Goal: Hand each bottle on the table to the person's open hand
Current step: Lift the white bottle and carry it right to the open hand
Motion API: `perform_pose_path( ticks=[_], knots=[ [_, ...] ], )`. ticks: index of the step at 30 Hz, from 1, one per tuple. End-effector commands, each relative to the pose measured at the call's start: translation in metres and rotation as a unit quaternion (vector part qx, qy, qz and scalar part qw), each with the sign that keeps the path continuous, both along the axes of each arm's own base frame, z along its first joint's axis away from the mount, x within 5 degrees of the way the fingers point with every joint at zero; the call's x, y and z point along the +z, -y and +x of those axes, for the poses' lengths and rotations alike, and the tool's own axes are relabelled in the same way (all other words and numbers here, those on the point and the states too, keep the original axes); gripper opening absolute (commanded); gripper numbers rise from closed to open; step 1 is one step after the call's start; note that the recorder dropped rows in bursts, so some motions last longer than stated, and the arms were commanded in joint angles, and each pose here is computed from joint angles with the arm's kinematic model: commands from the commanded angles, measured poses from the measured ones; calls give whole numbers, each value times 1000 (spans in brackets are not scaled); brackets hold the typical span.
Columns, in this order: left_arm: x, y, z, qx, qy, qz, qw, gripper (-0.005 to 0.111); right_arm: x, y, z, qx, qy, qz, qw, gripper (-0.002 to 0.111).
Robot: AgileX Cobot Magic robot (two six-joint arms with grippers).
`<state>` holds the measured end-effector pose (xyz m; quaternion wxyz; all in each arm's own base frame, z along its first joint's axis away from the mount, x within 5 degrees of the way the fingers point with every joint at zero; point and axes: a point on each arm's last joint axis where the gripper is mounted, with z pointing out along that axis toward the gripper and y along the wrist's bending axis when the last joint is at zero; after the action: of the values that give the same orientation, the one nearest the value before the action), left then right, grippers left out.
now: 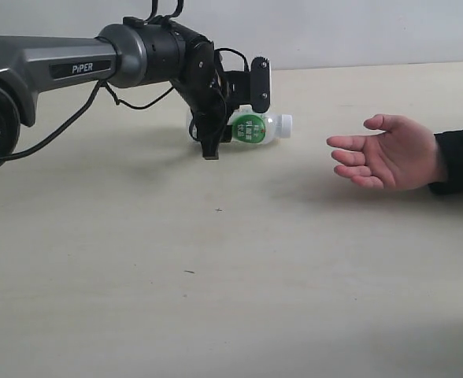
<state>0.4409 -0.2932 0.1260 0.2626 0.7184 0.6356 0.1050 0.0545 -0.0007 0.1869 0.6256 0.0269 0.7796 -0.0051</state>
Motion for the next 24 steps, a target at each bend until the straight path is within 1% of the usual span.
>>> perform_pose_path(
  ticks=[1, 2, 6, 10, 18, 22, 24],
  knots=[
    [-3, -2, -3, 6, -16, 10, 1000, 7, -1, 0, 0, -3, 2, -2, 1000, 0],
    [-3, -2, -3, 6, -18, 12, 1000, 0, -1, 0, 0, -3, 2, -2, 1000, 0],
    [-3, -2, -4, 12, -22, 11, 1000, 0, -1, 0, 0, -3, 2, -2, 1000, 0],
    [3, -2, -4, 26, -22, 0, 999, 0, -1, 0, 0, -3, 2, -2, 1000, 0],
    [36, -5, -7, 58, -14, -29, 998, 0, -1, 0, 0, -3, 2, -2, 1000, 0],
    [46, -7, -10, 66, -23, -27, 997, 0, -1, 0, 0, -3, 2, -2, 1000, 0],
    [50, -8, -12, 81, -32, -35, 996, 0, -1, 0, 0, -3, 2, -2, 1000, 0]
  ],
)
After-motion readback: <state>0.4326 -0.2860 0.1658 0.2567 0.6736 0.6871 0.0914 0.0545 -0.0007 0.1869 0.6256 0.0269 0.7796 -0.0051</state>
